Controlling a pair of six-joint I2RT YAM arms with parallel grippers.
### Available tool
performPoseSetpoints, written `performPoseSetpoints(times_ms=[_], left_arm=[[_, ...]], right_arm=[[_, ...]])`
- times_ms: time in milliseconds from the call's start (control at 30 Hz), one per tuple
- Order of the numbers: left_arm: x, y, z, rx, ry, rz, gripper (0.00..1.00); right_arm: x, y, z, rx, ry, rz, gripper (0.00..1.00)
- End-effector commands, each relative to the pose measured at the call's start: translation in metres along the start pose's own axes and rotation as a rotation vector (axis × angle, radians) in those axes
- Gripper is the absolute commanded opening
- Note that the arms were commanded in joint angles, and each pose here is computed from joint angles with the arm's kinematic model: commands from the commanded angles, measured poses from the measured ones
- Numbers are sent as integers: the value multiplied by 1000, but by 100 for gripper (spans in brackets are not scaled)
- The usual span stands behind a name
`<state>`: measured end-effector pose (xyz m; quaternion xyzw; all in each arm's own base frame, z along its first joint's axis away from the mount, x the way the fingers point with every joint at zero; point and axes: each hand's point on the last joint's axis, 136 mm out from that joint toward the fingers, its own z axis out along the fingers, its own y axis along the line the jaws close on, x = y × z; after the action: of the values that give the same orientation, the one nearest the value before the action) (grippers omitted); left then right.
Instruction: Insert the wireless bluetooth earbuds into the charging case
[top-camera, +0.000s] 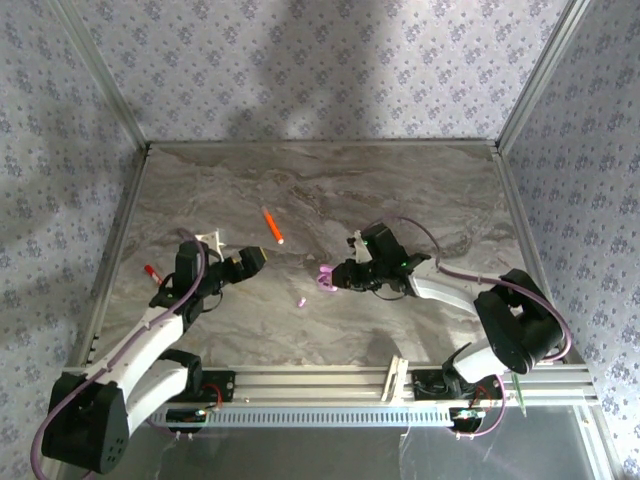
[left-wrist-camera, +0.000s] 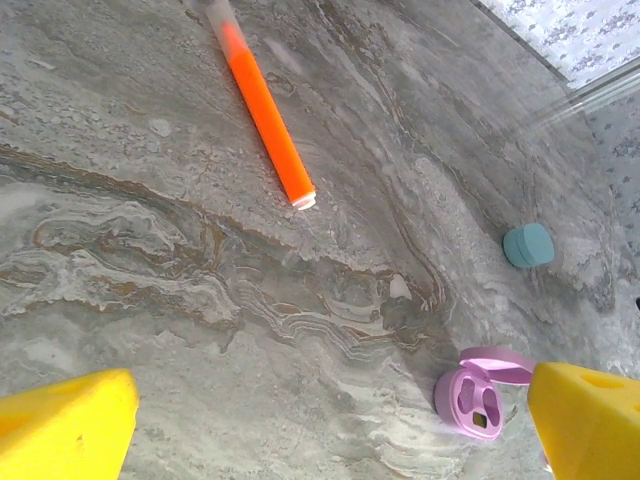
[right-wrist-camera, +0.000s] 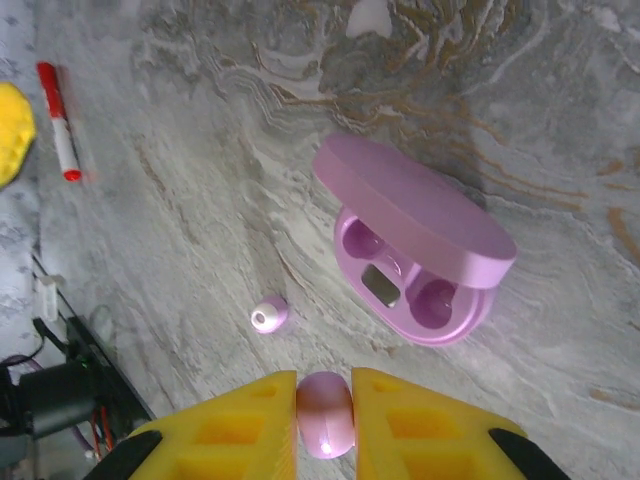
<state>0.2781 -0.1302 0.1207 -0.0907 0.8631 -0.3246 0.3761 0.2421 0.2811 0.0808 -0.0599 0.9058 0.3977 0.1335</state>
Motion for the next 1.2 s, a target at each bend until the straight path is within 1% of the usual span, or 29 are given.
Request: performPoseSetpoints(times_ms=[0,500,900,1167], left_arm=[[-4,-11,2,45,-8,10,100],[0,-16,5,49,10,29,100],[0,-18,5,51,12,33,100],[0,-20,4,58,13,35,100]], right_arm=[[-11,11,-2,-76,-44,11,20],[-12,-10,5,-35,-126,98,20],[-19,-8,10,-15,-217,136,20],[-20,-6,12,2,-254,159,20]])
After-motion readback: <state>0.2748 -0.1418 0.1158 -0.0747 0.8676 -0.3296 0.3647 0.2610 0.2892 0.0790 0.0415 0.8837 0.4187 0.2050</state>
